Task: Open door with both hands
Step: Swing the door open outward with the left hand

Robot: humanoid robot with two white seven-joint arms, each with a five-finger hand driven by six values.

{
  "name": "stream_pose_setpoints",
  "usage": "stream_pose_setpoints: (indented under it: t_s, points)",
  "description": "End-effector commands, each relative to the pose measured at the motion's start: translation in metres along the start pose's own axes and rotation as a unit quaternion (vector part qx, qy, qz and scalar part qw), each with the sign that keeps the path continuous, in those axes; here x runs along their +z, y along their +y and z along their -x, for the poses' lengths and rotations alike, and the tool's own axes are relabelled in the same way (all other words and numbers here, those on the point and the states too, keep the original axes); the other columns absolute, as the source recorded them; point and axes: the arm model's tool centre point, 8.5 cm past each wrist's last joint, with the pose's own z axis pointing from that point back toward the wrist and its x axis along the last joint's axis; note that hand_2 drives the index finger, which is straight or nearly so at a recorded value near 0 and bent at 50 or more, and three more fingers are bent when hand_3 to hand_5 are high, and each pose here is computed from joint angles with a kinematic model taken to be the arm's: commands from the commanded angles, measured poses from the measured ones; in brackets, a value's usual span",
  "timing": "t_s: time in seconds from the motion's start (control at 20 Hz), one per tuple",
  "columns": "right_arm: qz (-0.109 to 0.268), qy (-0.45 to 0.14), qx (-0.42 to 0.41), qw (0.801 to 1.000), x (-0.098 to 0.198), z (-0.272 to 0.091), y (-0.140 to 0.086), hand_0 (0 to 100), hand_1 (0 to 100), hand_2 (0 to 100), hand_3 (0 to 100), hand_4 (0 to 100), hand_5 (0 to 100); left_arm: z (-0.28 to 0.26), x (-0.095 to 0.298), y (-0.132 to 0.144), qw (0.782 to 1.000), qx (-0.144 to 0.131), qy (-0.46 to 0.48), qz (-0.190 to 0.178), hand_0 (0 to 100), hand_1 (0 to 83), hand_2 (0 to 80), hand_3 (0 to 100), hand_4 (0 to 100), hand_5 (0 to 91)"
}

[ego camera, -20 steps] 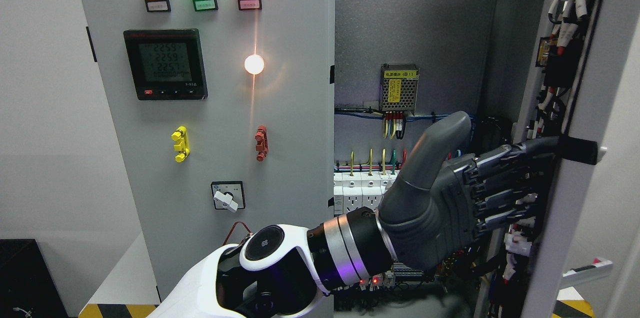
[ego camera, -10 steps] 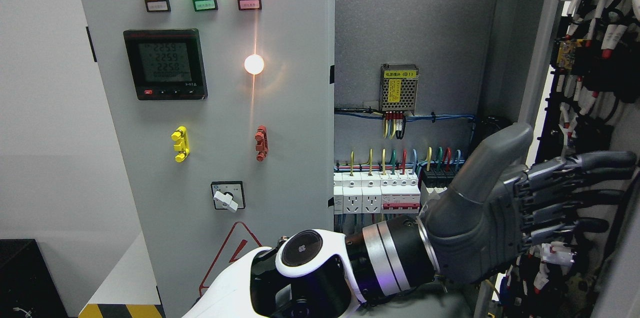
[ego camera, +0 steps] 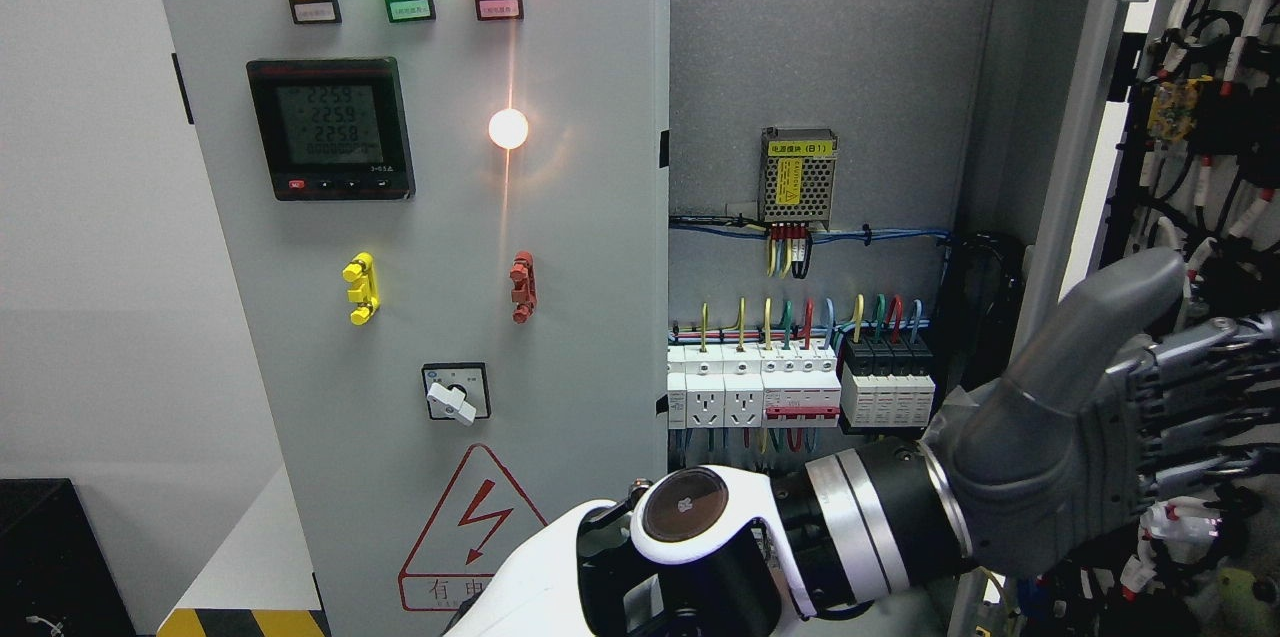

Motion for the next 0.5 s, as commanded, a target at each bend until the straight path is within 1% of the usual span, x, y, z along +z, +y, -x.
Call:
stream_pose_setpoints:
  t_s: [0.0,0.1,0.45]
  points:
    - [0.0,0.0,-0.005,1.0,0.0,0.0,0.0001,19,0,0,0,0,0,0.0169,-0.0302,-0.0088,1.0,0.025,0.006,0.009,0,0.0,0.0,0,0,0.0]
    - [0.0,0.0,-0.005,1.0,0.0,0.0,0.0001,19,0,0,0,0,0,0.0177,-0.0315,-0.009,1.0,0.024,0.009,0.01,0,0.0,0.0,0,0,0.0]
    - [0.0,0.0,-0.005,1.0,0.0,0.0,0.0001,19,0,0,0,0,0,0.0225,-0.0399,-0.0014,0.999,0.007,0.035,0.004,0,0.0,0.0,0,0,0.0]
